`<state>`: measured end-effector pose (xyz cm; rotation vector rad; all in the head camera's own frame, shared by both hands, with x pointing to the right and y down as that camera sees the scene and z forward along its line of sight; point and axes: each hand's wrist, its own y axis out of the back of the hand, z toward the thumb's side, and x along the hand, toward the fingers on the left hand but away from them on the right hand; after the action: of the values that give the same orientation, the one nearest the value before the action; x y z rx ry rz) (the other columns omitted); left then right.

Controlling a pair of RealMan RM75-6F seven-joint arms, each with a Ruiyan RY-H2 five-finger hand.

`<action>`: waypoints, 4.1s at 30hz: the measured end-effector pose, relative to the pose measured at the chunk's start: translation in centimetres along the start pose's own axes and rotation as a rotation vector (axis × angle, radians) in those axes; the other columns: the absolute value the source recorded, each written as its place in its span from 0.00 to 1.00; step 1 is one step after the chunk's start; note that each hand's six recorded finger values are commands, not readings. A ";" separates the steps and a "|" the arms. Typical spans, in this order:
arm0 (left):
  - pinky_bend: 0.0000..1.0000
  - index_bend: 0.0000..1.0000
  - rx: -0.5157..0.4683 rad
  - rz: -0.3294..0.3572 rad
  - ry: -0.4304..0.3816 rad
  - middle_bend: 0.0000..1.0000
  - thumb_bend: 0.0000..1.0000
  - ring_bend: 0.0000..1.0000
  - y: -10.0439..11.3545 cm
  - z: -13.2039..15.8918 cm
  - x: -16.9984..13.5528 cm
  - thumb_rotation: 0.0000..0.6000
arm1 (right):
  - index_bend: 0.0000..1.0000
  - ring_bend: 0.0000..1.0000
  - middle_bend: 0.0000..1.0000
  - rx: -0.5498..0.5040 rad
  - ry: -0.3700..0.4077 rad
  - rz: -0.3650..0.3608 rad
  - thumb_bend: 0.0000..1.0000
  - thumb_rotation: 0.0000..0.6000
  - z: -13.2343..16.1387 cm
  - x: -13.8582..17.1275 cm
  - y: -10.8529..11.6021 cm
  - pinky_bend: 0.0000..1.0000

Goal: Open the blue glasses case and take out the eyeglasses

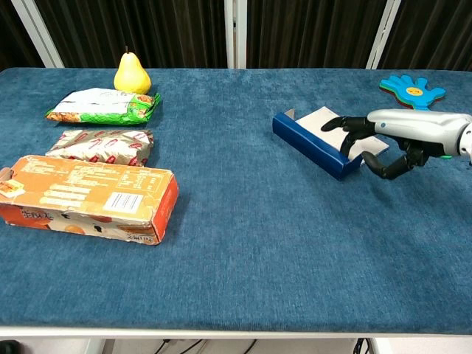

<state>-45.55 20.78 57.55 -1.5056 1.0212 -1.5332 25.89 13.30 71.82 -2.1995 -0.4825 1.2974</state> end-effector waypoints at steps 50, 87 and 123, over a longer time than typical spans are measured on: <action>0.48 0.71 -0.004 -0.006 -0.003 0.68 0.36 0.52 0.0 0.0 0.1 1.00 | 0.34 0.00 0.31 0.271 0.005 -0.040 0.38 1.00 7.7 -11.8 3.5 0.00; 0.48 0.71 -0.004 -0.006 -0.003 0.68 0.36 0.52 0.0 0.0 0.1 1.00 | 0.74 0.17 0.47 0.293 -0.056 -0.243 0.46 1.00 6.8 -11.2 5.5 0.00; 0.47 0.71 -0.004 -0.007 -0.003 0.68 0.36 0.52 -0.1 0.0 0.1 1.00 | 0.76 0.21 0.51 0.429 -0.163 -0.499 0.35 1.00 4.7 -12.2 4.4 0.00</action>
<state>-45.52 20.68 57.66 -1.5157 1.0185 -1.5340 16.14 4.32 75.66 -1.5064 -0.6892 1.1724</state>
